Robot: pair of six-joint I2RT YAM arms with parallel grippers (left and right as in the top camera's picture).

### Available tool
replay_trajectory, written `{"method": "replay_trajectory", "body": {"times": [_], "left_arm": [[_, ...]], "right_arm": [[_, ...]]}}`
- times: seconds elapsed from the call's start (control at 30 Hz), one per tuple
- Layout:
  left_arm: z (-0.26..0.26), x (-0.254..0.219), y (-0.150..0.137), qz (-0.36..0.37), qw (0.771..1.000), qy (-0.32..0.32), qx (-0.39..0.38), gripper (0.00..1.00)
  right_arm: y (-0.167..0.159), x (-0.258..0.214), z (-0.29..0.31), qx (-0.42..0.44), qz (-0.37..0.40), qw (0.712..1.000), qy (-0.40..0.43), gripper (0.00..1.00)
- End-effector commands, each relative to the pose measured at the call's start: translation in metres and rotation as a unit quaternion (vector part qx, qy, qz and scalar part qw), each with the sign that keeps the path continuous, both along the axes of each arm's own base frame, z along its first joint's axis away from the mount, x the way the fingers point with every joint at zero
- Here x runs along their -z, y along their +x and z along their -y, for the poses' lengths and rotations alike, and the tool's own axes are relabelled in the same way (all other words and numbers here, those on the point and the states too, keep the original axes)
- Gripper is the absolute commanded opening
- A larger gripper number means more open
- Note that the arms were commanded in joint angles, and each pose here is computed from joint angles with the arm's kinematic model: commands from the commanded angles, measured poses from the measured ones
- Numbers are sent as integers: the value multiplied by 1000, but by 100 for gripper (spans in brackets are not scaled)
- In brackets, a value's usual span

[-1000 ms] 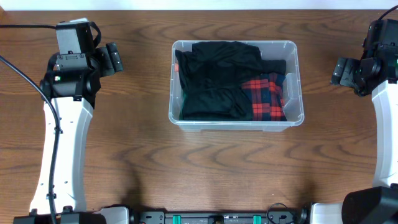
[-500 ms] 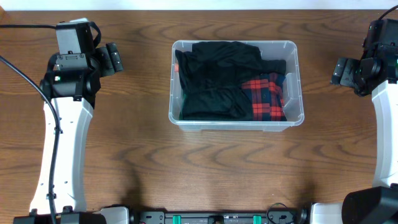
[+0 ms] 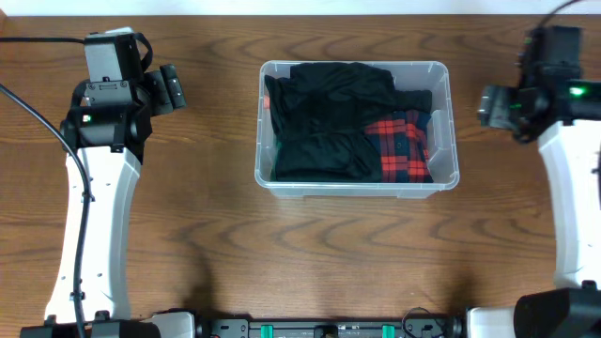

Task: Pack container

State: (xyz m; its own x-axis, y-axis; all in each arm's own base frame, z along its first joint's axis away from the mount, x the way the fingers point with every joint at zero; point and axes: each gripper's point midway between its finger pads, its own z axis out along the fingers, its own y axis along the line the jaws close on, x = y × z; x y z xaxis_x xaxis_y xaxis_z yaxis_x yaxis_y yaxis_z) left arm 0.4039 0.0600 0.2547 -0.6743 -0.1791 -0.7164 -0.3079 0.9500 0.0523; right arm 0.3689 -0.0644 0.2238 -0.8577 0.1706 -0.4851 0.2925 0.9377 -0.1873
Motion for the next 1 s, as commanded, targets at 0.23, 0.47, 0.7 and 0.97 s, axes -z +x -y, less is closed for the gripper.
{"method": "replay_trajectory", "body": {"times": [0.23,0.47,0.7,0.97], "left_arm": [[-3,-8,0,10,1000,2,-9,98],[-3,-8,0,10,1000,2,-9,98],[-3,-8,0,10,1000,2,-9,98],[-3,-8,0,10,1000,2,-9,98]], "right_arm": [[-30,-72,-111,-159,106,982,10,99],[-73,-131,-123,-195,202,959,28,99],[-136,-150,-117,-222,273,932,85,99],[-174,-128,-101,-211,371,898,105,99]]}}
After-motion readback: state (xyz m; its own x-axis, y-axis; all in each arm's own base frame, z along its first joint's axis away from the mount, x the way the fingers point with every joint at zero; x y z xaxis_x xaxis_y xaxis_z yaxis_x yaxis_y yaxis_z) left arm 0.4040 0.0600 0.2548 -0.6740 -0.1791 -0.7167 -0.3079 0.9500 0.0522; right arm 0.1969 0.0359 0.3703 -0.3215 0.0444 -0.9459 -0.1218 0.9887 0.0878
